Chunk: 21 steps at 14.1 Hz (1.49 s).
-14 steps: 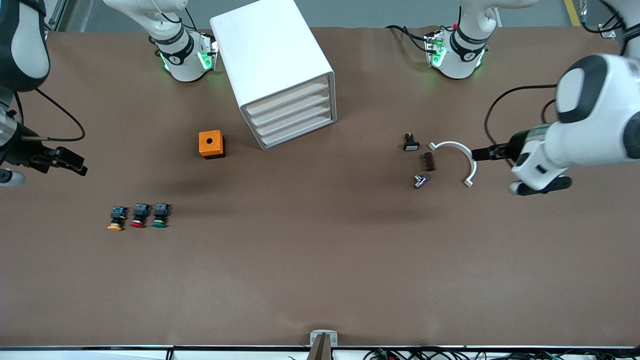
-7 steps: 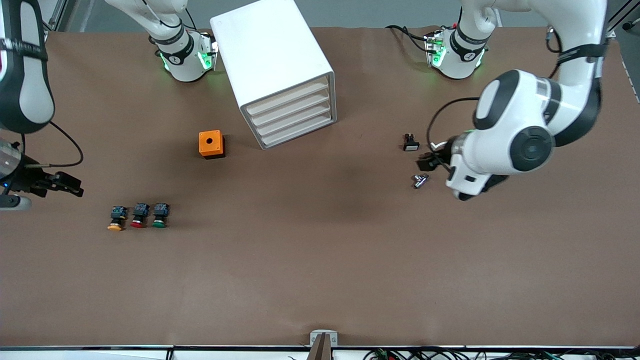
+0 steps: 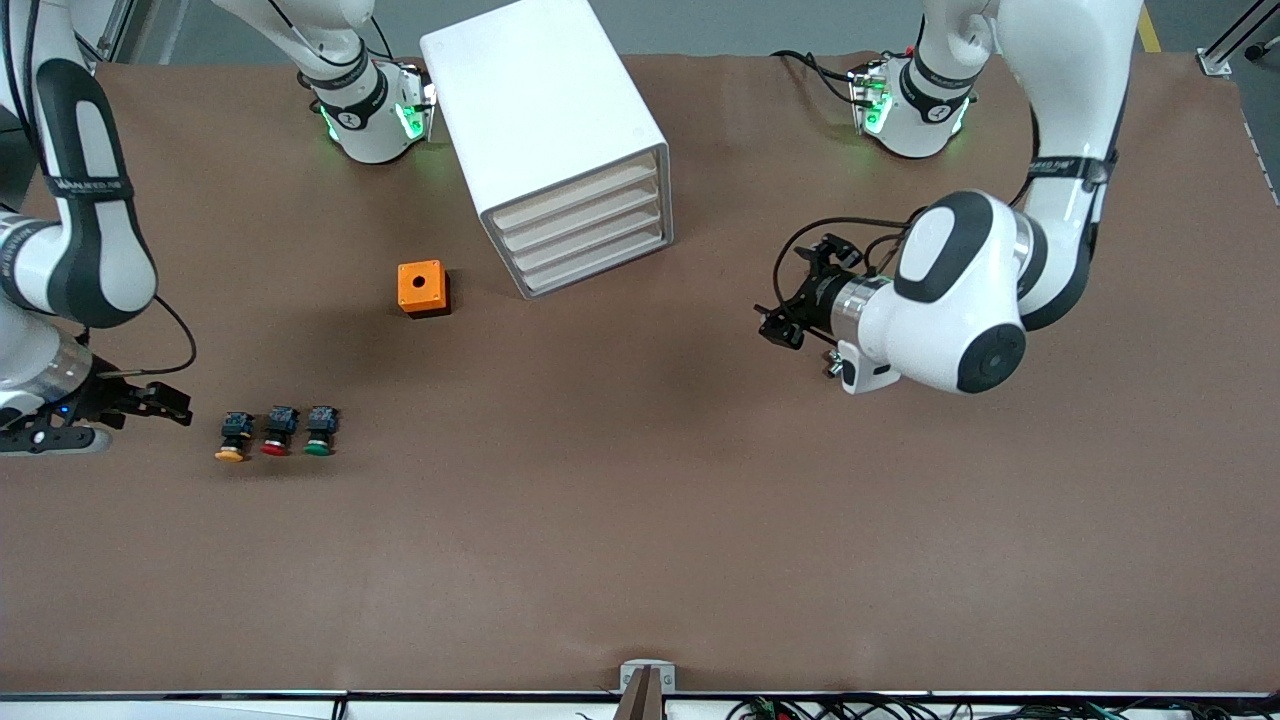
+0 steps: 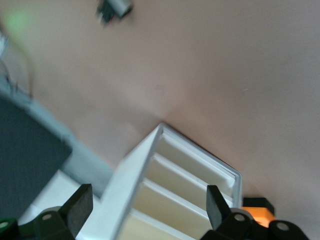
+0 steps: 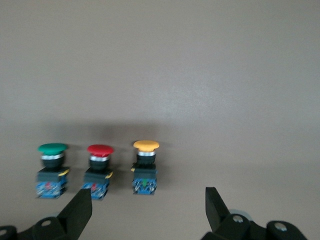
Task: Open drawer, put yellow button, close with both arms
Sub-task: 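Move the left gripper to the drawer handle while the right gripper lowers, then grasp the drawer handle with the left gripper while the right gripper grasps the yellow button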
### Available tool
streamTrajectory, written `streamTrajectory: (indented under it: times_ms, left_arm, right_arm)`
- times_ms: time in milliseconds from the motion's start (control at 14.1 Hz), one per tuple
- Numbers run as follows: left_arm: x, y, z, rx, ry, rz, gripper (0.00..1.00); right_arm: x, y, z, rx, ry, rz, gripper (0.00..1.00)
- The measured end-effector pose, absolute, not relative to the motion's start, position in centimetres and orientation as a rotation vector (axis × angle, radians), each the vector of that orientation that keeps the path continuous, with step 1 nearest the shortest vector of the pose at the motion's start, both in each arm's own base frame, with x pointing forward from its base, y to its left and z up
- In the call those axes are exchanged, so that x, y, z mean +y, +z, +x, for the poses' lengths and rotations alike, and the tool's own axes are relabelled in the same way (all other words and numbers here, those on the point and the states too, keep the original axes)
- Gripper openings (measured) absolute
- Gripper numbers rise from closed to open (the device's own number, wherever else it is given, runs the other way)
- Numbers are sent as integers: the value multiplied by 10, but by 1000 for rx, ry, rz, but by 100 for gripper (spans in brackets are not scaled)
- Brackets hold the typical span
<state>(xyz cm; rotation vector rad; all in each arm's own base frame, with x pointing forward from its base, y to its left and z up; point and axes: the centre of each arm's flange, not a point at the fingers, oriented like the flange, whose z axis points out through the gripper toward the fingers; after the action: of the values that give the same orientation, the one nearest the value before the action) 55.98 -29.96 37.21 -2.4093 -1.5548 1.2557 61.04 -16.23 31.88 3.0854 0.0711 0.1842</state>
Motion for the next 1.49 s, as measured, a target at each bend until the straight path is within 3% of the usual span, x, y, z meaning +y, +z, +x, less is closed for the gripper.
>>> streamTrajectory:
  times_ms: [356, 1138, 1280, 1351, 1494]
  left_arm:
    - [-346, 314, 546, -1724, 1427, -1899, 100]
    - [-406, 273, 510, -1694, 1558, -1264, 100]
    - [-417, 269, 500, -1667, 1551, -1246, 96]
    - [-422, 266, 496, -1654, 1549, -1243, 96]
    - [-433, 260, 487, -1629, 1546, -1239, 77]
  right_arm:
    - [-158, 248, 586, 54, 166, 3093, 100]
    - [-158, 186, 572, -16, 153, 3115, 100]
    - [-157, 186, 573, -14, 155, 3116, 96]
    - [-157, 186, 573, -12, 157, 3116, 88]
    - [-156, 187, 574, -9, 163, 3115, 65]
